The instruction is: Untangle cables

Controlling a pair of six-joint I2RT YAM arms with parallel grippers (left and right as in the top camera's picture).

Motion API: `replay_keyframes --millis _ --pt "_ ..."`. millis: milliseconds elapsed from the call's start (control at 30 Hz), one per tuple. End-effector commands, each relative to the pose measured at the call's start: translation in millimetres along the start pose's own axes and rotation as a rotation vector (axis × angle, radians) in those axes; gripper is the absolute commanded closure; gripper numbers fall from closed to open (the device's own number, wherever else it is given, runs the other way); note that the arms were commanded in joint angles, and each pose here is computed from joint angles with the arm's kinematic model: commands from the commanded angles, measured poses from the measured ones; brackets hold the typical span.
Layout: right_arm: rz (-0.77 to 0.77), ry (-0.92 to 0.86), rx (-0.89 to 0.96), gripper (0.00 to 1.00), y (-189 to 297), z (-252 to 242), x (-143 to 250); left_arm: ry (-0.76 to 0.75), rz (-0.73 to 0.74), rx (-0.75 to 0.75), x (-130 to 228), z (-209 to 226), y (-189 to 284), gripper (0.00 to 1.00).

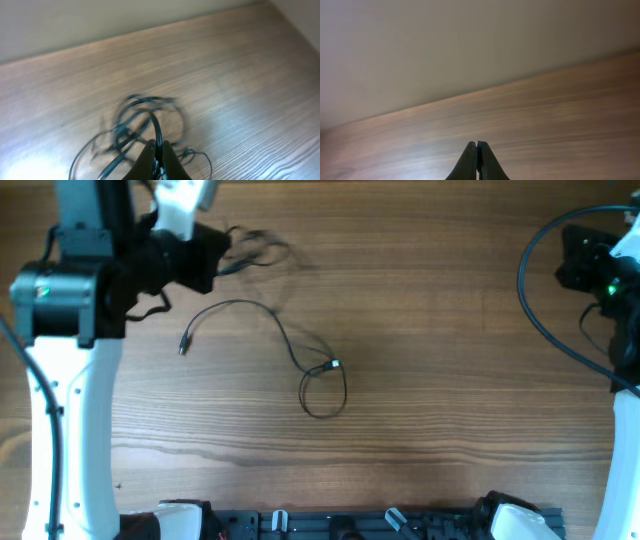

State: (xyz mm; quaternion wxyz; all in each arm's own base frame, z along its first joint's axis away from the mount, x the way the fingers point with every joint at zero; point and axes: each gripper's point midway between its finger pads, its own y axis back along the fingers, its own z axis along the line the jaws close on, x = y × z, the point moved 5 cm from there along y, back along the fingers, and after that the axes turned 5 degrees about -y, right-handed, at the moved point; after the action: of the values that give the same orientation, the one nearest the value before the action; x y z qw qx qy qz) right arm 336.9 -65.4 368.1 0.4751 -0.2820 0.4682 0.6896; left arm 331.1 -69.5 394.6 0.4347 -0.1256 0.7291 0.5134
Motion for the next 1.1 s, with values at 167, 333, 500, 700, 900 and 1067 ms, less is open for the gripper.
replay_keyframes --millis 167,333,500,700,900,1067 --pt "0.121 -0.115 -0.100 0.96 -35.1 -2.8 14.4 0.159 -0.022 -0.074 2.5 15.9 15.5 0.96" --pt "0.325 -0.210 -0.306 0.91 -60.3 61.3 55.6 0.393 -0.128 0.039 -21.6 2.0 12.2 0.96" --pt "0.488 -0.468 -0.391 0.38 -77.4 133.0 88.1 0.594 -0.122 0.083 -25.4 -9.0 8.5 0.96" --pt "0.659 -0.755 -0.300 0.33 -105.2 184.8 139.8 0.621 -0.067 0.110 -19.9 -25.5 3.2 0.96" --pt "0.769 -0.868 -0.266 0.33 -126.4 213.8 179.6 0.643 -0.020 0.135 -15.1 -39.6 -0.3 0.96" --pt "0.715 -0.853 -0.355 0.33 -137.3 223.7 170.5 0.641 -0.014 0.140 -14.5 -42.2 -0.9 0.96"
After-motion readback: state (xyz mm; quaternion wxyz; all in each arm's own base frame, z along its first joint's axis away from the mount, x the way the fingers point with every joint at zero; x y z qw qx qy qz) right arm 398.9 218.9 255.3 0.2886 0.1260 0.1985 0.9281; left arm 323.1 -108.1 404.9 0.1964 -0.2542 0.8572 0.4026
